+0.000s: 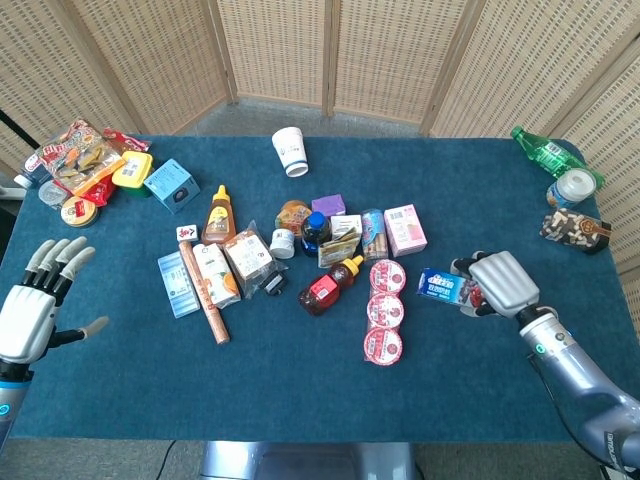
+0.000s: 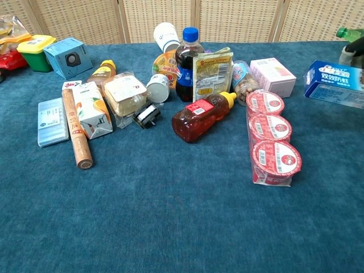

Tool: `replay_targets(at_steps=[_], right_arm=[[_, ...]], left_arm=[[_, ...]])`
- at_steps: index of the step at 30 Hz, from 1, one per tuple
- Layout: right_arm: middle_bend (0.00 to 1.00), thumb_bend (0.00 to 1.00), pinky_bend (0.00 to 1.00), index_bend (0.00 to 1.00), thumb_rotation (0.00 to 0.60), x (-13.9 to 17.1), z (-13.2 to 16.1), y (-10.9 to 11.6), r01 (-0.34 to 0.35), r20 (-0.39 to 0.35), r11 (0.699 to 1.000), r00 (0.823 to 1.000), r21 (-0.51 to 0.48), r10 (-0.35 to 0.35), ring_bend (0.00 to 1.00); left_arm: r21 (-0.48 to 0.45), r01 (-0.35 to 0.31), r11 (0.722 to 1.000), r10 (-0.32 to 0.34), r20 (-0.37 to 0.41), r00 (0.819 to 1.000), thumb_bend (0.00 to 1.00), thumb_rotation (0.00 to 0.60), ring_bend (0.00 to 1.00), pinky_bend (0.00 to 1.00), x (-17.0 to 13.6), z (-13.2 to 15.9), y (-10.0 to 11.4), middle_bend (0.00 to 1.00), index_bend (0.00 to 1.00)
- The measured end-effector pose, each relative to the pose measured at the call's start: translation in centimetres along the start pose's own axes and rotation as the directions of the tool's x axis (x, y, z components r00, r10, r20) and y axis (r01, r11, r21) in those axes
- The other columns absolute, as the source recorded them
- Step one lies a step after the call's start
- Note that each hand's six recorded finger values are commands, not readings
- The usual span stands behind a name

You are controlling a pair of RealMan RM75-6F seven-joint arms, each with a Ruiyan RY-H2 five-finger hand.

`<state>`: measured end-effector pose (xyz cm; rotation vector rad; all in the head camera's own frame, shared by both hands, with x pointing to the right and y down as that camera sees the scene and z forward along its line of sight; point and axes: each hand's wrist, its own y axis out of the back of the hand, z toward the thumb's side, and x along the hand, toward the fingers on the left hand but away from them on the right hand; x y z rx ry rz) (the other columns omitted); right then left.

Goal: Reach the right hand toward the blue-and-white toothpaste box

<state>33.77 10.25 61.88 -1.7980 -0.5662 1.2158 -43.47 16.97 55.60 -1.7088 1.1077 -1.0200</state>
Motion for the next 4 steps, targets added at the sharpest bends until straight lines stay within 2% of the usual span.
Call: replay_targets(at_steps=[4], right_arm=[[0.59, 0.16, 0.59, 0.47, 0.600, 0.23, 0.16, 0.43, 0.010, 0.001, 1.000, 1.000, 0.004, -0.010, 0.45]], left_arm=[[-0.001, 0.000, 1.000, 0.000, 0.004, 1.000, 0.08, 0.600, 0.00, 0.00, 0.01, 0.09, -0.03, 0.00, 0.10]])
